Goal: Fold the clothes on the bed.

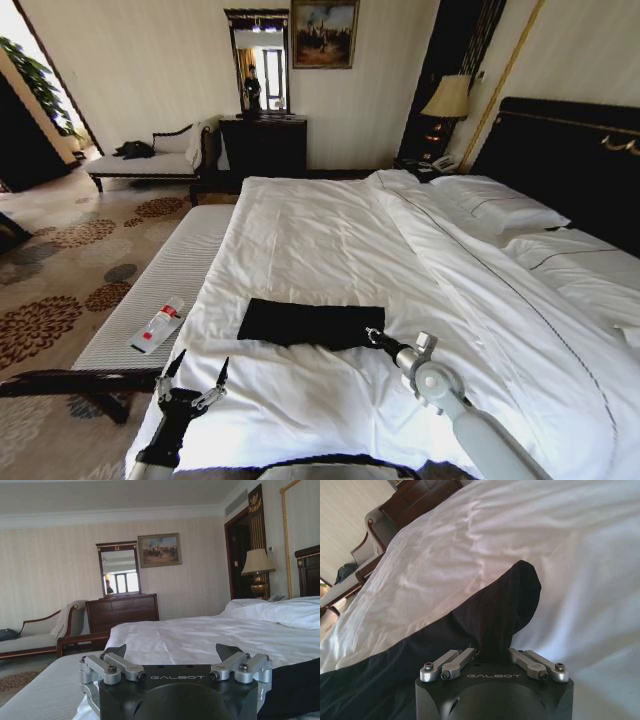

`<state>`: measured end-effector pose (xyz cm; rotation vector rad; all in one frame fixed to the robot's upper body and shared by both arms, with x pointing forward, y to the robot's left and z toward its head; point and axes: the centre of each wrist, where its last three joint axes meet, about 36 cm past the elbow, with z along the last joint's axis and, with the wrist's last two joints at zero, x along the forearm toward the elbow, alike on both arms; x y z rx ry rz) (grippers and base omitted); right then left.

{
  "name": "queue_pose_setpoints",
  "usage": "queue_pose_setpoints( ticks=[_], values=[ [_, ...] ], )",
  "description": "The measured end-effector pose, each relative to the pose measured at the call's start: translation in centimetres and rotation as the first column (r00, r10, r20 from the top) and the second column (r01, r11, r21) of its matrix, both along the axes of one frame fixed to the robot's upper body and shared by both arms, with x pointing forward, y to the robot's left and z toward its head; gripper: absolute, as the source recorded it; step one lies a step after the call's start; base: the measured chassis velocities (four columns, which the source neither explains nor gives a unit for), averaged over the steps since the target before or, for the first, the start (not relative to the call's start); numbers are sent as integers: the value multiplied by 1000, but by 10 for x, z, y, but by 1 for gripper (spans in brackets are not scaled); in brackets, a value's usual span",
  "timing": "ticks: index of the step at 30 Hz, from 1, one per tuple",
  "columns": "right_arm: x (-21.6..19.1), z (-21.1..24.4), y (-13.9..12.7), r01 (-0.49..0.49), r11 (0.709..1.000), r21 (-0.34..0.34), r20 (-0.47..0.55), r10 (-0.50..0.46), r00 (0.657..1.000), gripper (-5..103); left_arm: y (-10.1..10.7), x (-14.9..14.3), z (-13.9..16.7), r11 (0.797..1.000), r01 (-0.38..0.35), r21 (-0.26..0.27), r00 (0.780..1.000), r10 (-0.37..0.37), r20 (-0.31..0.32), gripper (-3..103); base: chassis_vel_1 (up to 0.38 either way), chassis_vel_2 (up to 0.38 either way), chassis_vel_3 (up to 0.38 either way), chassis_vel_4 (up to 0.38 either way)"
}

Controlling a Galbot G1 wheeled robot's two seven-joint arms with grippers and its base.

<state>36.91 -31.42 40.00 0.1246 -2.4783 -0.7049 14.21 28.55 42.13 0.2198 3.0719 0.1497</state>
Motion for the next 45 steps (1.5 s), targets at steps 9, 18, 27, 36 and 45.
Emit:
queue_pose_setpoints(
  ticks=[9,18,27,36,45],
  values=[
    [2,33,-73,78,981,-180,47,-70,996,9,0,0,0,1000,0,0,1000,0,0,100,0,0,0,0],
    [5,46,-100,101,950,-296,37,-95,995,9,0,0,0,1000,0,0,1000,0,0,100,0,0,0,0],
    [10,83,-19,-5,978,-210,78,21,997,9,0,0,0,1000,0,0,1000,0,0,100,0,0,0,0],
    [10,90,62,-186,975,-119,71,195,978,9,0,0,0,1000,0,0,1000,0,0,100,0,0,0,0],
    [34,49,94,-274,950,-153,-3,277,961,9,0,0,0,1000,0,0,1000,0,0,100,0,0,0,0]
  ],
)
